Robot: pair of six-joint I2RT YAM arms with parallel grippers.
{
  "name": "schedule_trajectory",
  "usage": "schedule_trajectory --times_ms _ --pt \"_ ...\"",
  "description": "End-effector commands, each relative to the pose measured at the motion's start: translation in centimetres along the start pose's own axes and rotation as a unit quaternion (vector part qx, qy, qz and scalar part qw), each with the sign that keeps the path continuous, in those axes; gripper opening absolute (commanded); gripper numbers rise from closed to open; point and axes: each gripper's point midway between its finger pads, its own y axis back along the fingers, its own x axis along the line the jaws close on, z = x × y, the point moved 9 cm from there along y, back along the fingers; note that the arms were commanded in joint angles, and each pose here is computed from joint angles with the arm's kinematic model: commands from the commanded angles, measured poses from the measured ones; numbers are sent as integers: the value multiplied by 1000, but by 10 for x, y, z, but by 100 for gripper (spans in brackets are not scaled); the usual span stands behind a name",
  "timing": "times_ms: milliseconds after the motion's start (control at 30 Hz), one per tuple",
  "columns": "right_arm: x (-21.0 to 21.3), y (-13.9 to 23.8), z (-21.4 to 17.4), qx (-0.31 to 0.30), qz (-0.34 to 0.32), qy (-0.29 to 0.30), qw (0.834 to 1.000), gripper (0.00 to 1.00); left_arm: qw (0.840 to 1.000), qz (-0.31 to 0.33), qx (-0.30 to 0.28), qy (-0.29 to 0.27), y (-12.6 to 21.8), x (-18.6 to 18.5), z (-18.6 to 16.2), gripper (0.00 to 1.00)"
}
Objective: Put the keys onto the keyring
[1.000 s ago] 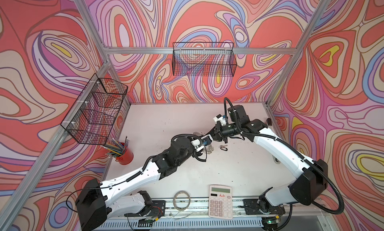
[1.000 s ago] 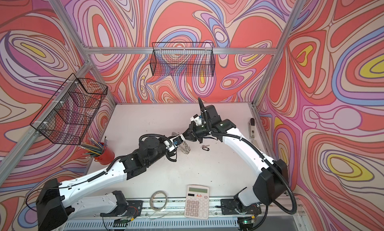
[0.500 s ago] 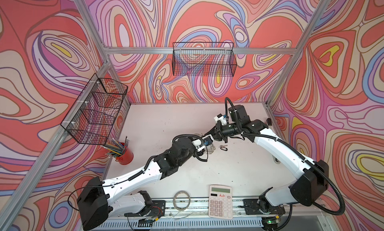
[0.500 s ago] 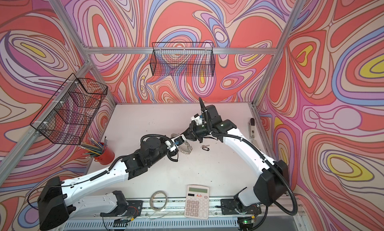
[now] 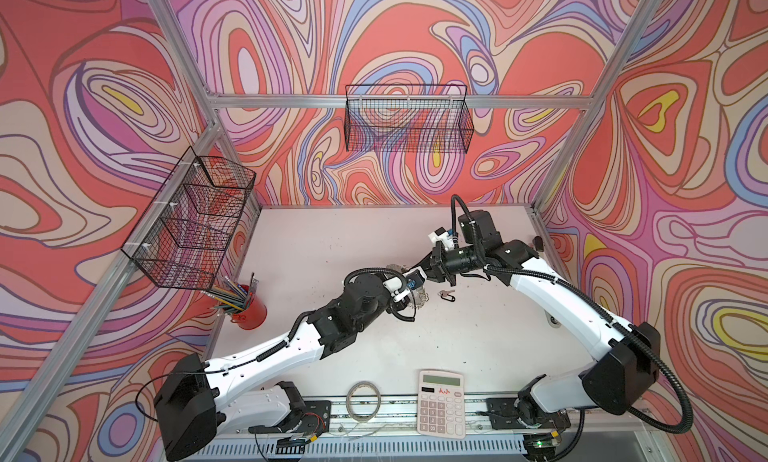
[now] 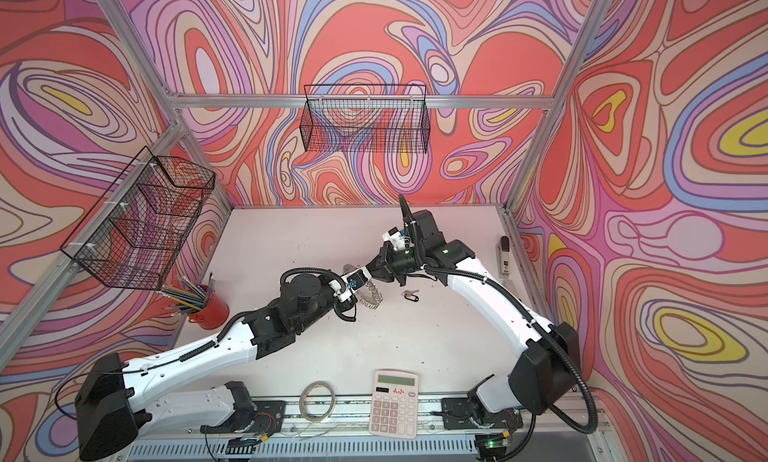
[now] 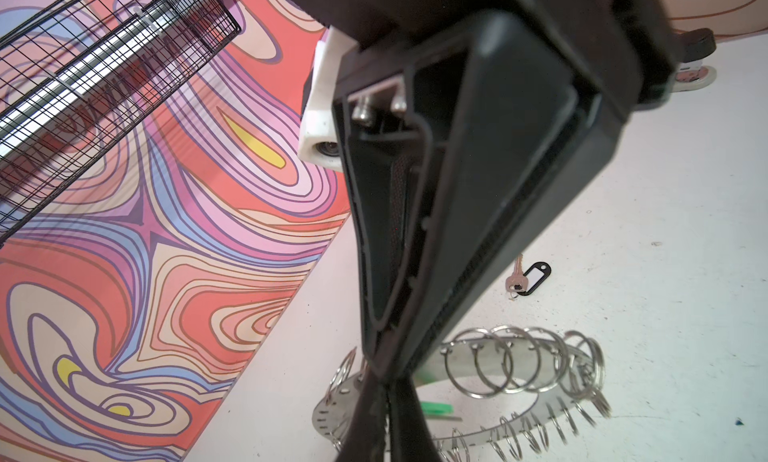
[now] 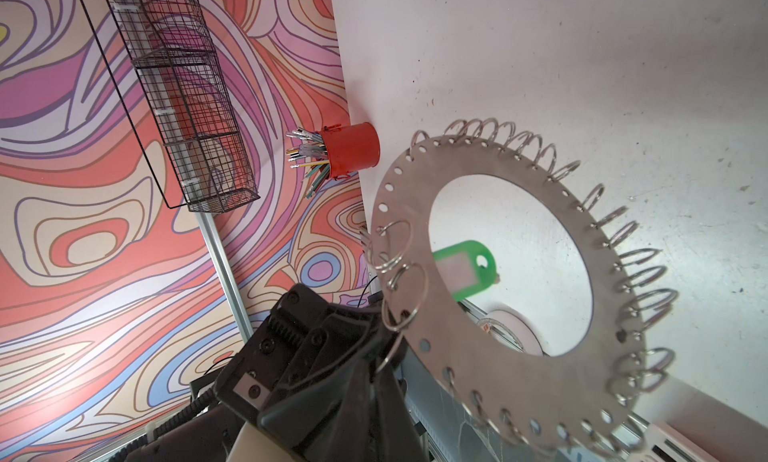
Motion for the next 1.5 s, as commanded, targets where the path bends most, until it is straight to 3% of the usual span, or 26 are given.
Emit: schedule_trajectory --times_ms 0,433,533,700,1000,1100,1233,1467 --pt "7 3 -10 24 12 22 999 0 1000 -3 -17 7 3 2 7 0" --pt "11 3 -9 40 13 54 998 0 999 -15 -4 36 9 0 2 0" --pt "13 5 -9 35 16 63 997 8 999 -17 -4 49 10 -1 2 0" --pt "18 12 -9 21 18 79 997 30 998 -27 3 65 9 -2 1 0" --pt "27 40 -12 -26 0 137 990 35 993 -37 17 112 10 0 2 0" --pt "26 48 -12 -65 -37 186 980 38 987 -49 21 148 12 2 5 0" --pt "21 58 -10 -114 -102 268 951 41 974 -75 34 209 16 4 12 0" --pt "22 67 -18 -171 -97 377 905 58 947 -90 86 297 23 14 28 0"
